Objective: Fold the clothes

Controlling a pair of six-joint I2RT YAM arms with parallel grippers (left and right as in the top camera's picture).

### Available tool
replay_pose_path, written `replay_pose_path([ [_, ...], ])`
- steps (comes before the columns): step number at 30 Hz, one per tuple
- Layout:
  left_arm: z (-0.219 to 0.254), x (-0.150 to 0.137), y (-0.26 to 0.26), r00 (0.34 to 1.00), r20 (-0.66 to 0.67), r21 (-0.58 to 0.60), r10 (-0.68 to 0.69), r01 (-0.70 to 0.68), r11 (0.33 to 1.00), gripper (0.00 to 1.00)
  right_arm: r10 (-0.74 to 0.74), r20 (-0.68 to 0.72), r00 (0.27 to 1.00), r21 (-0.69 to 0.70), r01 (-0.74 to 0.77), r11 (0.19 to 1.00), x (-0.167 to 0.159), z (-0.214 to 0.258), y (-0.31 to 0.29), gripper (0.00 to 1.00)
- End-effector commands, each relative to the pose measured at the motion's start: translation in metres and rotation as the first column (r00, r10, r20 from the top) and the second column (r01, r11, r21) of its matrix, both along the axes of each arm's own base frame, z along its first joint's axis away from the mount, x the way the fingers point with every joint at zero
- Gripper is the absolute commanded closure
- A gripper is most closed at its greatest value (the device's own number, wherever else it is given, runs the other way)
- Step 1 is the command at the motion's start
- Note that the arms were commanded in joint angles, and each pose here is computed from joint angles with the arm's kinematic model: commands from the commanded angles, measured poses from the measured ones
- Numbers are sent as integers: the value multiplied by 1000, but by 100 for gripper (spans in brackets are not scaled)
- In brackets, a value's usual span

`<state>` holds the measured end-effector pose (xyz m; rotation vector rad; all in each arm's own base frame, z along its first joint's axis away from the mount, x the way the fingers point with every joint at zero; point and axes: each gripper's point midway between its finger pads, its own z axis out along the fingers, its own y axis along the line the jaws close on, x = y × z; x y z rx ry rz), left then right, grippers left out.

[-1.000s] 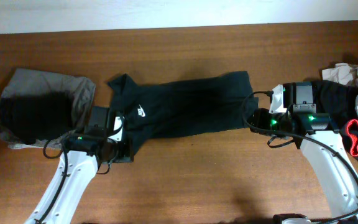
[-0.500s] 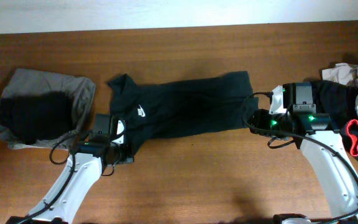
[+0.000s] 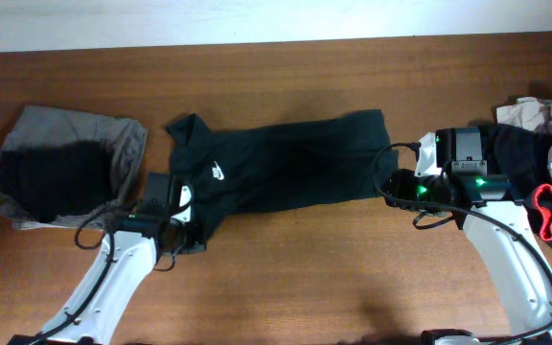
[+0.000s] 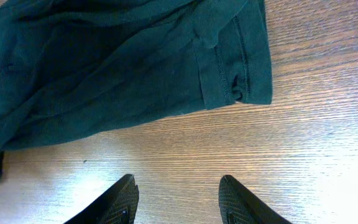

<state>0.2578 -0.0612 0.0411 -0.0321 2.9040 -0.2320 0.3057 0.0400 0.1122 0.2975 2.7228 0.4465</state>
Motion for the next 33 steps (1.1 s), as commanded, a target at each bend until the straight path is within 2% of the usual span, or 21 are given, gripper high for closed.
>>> replay_pose_path([
  [1, 33, 23, -6, 996, 77, -18, -35, 36, 999, 99, -3, 12, 1000, -32, 4, 999, 3, 2, -5, 53],
  [7, 68, 55, -9, 976, 205, -8, -70, 73, 997, 100, -3, 13, 1000, -33, 4, 999, 3, 2, -6, 53],
  [14, 78, 96, 7, 936, 350, 88, -32, 1, 996, 99, -3, 12, 1000, -33, 3, 999, 3, 2, -5, 53],
  [20, 61, 116, 9, 932, 363, 113, -24, -18, 993, 99, -3, 11, 1000, -32, 3, 999, 3, 2, -5, 53],
  [26, 30, 127, 26, 945, 328, 208, -3, -69, 976, 99, -3, 10, 1000, -32, 4, 999, 3, 1, -5, 53],
  [33, 38, 151, 28, 912, 411, 188, 12, -98, 977, 100, -3, 10, 1000, -33, 3, 999, 3, 1, -5, 53],
])
